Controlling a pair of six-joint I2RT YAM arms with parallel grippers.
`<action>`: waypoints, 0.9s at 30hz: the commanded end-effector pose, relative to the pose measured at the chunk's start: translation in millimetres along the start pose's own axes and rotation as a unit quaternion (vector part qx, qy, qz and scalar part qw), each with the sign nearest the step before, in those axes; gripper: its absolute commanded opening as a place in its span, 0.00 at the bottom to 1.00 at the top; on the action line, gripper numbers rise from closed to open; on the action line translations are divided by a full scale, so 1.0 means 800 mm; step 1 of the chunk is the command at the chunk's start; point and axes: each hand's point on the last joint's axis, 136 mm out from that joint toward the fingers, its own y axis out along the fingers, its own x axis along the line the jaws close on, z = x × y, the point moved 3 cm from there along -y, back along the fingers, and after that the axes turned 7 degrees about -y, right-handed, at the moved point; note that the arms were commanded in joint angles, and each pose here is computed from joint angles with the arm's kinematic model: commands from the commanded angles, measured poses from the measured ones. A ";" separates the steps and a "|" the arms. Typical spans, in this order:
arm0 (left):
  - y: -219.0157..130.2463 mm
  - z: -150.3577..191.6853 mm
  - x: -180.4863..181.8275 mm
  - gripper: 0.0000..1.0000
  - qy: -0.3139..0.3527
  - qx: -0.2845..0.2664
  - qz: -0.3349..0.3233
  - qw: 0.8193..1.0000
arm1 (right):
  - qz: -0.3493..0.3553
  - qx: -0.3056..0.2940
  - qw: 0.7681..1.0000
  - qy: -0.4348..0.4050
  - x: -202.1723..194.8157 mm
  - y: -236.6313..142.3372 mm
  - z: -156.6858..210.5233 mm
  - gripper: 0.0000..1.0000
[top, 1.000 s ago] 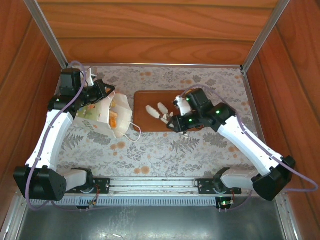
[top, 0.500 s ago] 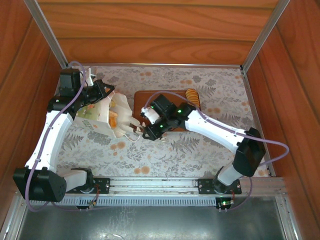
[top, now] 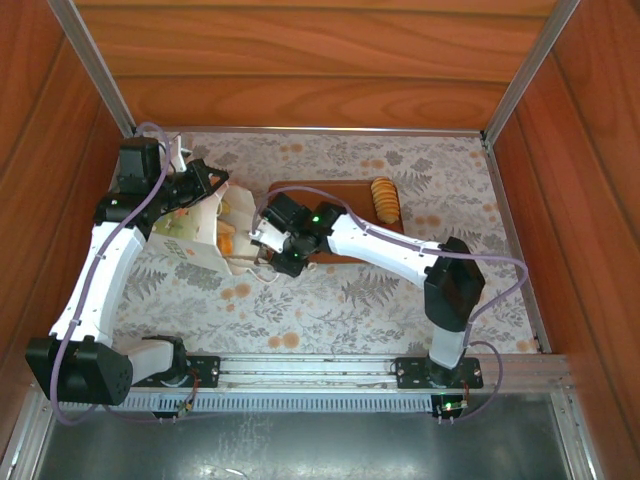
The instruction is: Take the fake bread out of the paper bag
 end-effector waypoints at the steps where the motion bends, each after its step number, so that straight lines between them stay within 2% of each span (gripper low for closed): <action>1: -0.005 0.001 -0.008 0.00 0.011 -0.006 0.013 1.000 | 0.029 0.008 0.995 -0.097 -0.009 -0.008 -0.013 0.51; 9: -0.005 0.001 -0.008 0.00 0.012 -0.005 0.014 1.000 | 0.042 0.046 0.984 -0.165 -0.016 0.017 -0.025 0.53; 14: -0.004 0.001 -0.007 0.00 0.010 -0.003 0.014 1.000 | 0.059 0.059 0.981 -0.175 -0.026 0.026 -0.034 0.53; 20: -0.005 0.003 -0.006 0.00 0.011 -0.004 0.013 1.000 | 0.080 0.046 0.983 -0.159 -0.029 0.017 -0.039 0.42; 27: -0.003 0.002 -0.004 0.00 0.012 -0.004 0.010 1.000 | 0.124 0.045 0.984 -0.118 -0.037 -0.015 -0.024 0.37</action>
